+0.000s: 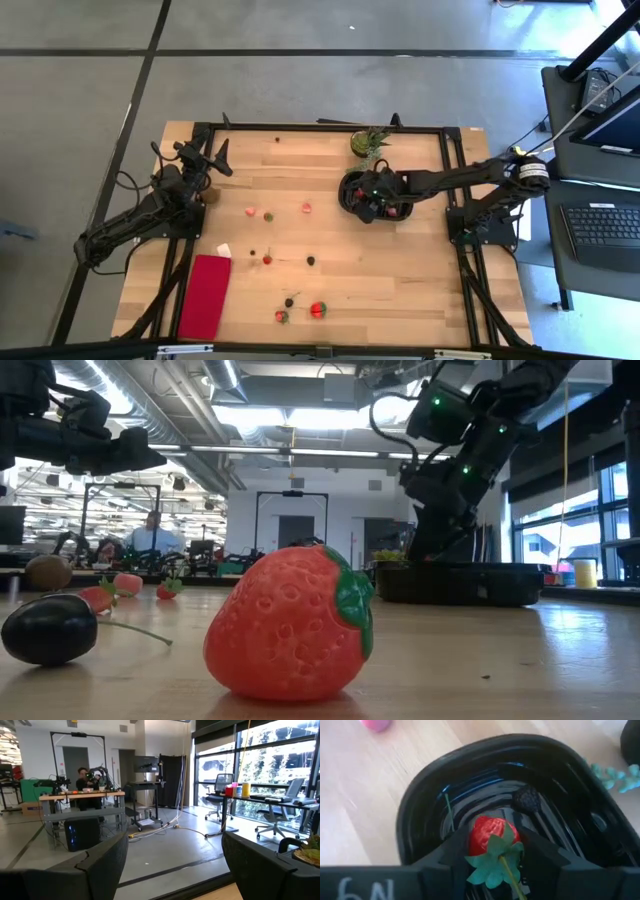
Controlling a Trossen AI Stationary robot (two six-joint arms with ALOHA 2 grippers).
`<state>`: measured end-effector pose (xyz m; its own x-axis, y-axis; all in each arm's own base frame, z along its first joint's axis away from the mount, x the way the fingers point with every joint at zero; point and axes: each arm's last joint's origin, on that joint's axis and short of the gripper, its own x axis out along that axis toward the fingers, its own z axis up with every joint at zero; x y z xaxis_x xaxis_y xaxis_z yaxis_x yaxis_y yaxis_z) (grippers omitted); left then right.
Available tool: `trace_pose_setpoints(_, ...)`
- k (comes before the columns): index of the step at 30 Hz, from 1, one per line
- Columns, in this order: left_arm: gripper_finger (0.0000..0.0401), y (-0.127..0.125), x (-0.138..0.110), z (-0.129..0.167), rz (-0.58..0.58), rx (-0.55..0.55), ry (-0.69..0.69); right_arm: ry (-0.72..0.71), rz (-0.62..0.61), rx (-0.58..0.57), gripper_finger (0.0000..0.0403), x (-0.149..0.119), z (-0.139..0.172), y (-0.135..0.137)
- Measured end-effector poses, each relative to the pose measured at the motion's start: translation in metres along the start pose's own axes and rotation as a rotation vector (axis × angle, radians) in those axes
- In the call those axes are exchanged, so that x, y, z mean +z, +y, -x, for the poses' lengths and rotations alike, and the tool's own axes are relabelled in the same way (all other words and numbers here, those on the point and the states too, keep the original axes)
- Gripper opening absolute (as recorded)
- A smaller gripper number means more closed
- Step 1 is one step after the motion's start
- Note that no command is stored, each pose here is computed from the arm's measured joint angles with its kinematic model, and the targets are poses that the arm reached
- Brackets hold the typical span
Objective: Pick and placing Produce into tupperware
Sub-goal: Put the red strawberry into the of the black bin, then put the pink peach into the of the black bin
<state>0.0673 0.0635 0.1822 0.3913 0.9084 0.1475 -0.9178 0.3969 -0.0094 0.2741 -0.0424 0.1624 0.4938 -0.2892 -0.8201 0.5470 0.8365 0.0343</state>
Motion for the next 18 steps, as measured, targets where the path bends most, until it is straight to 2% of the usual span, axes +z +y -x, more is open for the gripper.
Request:
trace_pose_setpoints(8,0.0315,0.0000,-0.0001,0.0000,-0.001,0.000,0.001,0.011,-0.018,-0.005,0.0199,-0.0014,-0.0031,0.0003)
trace_pose_setpoints(18,0.0315,0.0000,-0.0002,0.0000,-0.001,0.000,0.001,0.003,0.008,-0.001,0.0233,-0.0005,-0.0030,0.0006)
